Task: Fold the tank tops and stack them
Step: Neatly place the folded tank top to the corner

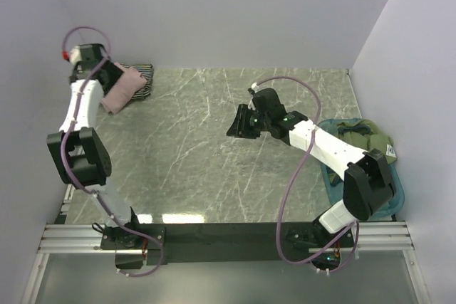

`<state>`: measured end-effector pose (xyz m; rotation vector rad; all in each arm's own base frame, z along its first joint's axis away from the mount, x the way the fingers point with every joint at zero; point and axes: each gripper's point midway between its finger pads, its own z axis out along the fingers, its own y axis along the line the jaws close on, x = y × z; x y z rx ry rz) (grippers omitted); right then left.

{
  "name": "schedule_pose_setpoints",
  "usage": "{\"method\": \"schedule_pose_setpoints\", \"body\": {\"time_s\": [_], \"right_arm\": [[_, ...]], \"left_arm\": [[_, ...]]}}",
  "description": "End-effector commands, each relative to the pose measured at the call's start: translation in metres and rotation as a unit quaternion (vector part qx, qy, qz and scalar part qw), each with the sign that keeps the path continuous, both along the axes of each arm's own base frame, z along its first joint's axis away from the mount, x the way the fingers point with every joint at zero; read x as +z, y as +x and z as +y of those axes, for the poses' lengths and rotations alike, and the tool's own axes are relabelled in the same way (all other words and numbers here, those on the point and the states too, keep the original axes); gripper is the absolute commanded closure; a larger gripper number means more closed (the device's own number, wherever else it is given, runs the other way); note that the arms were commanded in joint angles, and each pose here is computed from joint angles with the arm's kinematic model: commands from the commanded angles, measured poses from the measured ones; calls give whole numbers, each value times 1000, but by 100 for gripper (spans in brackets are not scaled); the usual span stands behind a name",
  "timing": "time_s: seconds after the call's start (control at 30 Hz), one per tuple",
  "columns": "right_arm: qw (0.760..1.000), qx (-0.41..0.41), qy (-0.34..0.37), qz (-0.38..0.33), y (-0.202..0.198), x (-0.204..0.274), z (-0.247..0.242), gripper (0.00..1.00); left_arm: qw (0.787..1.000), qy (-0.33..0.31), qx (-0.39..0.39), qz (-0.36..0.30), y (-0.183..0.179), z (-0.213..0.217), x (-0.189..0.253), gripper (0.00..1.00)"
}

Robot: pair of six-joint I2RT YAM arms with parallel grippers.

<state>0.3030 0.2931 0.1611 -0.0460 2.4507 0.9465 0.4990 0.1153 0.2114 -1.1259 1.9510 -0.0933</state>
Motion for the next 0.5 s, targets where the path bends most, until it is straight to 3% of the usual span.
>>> {"method": "schedule_pose_setpoints", "body": {"time_s": [0.0,0.13,0.17,0.27,0.47], "right_arm": [[998,-17,3,-54,5,26,-8,58],[997,-38,-2,-68,6,30,-27,55],[996,-44,1,-77,5,37,-32,55],[993,-65,-1,-94,3,42,-51,52],[982,-130,-24,-133,-11,44,-91,38]], "left_arm": [[996,14,-82,-34,-17,-79,31,33],[981,-1,-186,-45,-52,-175,20,33],[971,-1,-231,-60,-66,-215,30,33],[948,7,-312,-59,-104,-283,23,33],[900,14,-435,-29,-183,-379,-19,33]]}}
